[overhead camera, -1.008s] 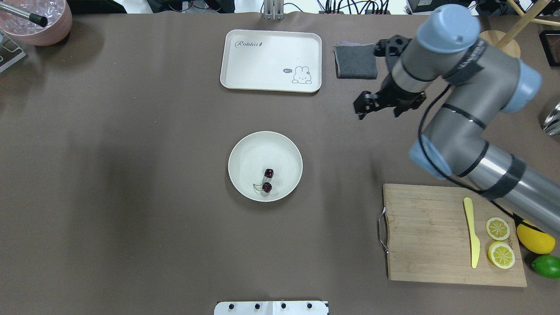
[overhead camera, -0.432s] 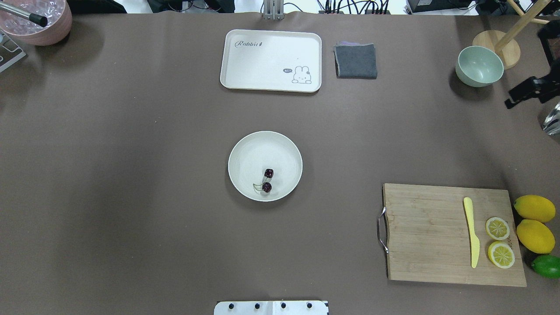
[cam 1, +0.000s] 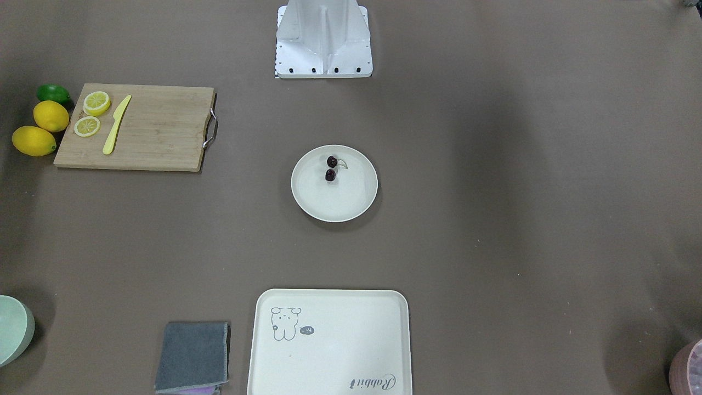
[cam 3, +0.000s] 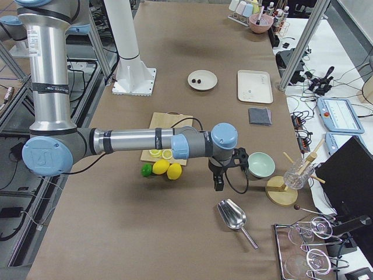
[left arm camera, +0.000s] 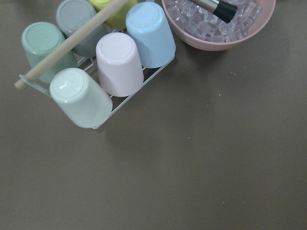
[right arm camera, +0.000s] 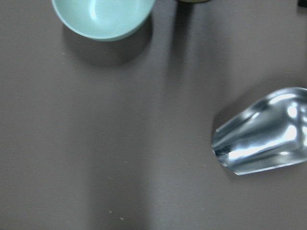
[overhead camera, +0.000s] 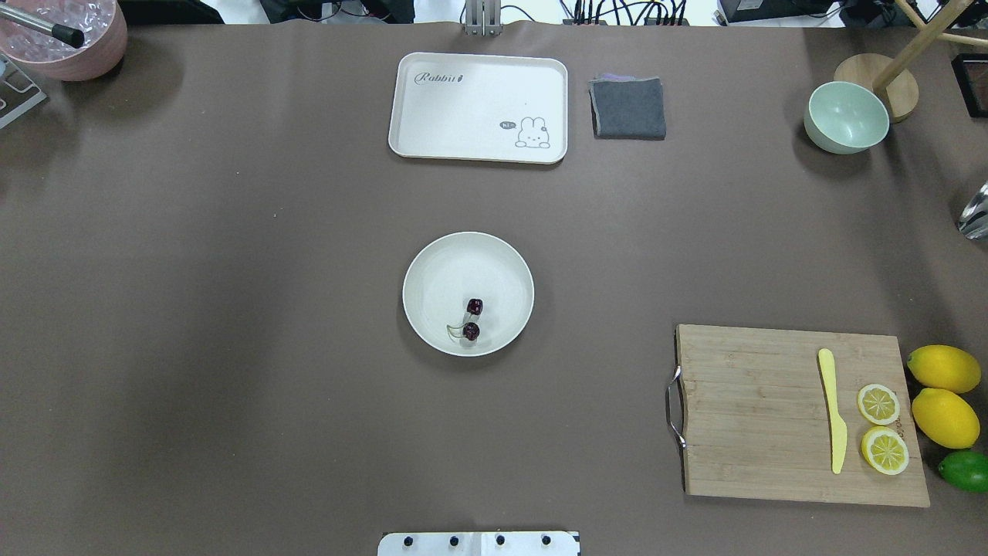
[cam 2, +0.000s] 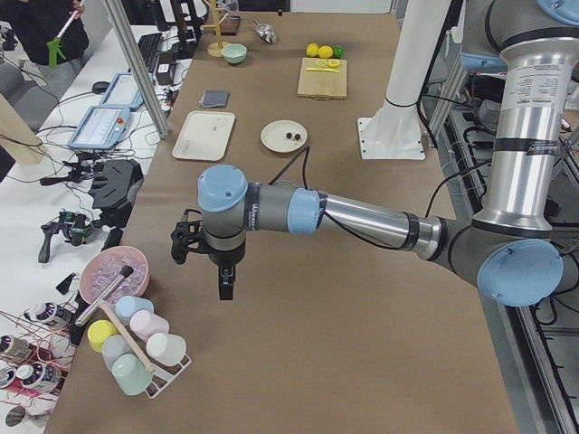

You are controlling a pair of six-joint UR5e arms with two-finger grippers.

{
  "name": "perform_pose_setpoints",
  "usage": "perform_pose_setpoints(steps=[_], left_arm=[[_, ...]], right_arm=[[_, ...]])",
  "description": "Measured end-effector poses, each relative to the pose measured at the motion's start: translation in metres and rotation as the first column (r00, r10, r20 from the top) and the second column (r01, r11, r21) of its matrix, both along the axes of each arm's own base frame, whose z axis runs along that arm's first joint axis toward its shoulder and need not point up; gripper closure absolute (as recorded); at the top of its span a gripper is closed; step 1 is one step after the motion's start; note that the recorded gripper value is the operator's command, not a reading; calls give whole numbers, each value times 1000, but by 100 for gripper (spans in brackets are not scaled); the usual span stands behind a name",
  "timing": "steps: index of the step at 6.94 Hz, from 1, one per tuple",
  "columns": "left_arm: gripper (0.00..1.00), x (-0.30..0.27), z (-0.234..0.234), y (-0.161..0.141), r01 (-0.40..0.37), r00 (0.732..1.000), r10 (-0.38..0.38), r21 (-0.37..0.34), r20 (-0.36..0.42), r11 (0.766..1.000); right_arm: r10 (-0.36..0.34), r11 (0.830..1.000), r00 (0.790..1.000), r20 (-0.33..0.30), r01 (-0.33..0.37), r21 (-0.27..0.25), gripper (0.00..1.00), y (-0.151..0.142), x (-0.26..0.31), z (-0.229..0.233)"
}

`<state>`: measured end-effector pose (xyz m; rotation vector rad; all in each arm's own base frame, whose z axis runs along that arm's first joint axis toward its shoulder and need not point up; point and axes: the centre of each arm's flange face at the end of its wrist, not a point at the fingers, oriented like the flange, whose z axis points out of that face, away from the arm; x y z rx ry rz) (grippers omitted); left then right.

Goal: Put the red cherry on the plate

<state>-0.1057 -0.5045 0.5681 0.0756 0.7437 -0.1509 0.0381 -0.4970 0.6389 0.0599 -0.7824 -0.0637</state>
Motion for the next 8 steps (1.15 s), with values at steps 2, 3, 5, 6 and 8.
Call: perform_pose_setpoints(steps=[2,3,5,6,8], left_arm=[[2,2,30,8,-5,1000,5,-24,1,1000],[2,3,46,8,-8,1000,8,-25,2,1000],[2,4,69,10,-7,1000,7,-11,3,1000],[2,5,72,11,-6,1000,6,-5,1,1000],[2,5,70,9,-5,1000,5,3,0,1000]], right_arm=[[24,999,1000,3,-24,-47,0,20,20,33],[28,998,1000,13,-28,-56,0,24,22,38],[34,998,999,25,-33,-61,0,24,22,37],[37,998,999,26,-36,-59,0,24,23,36],[49,998,998,26,-48,-36,0,21,28,20]])
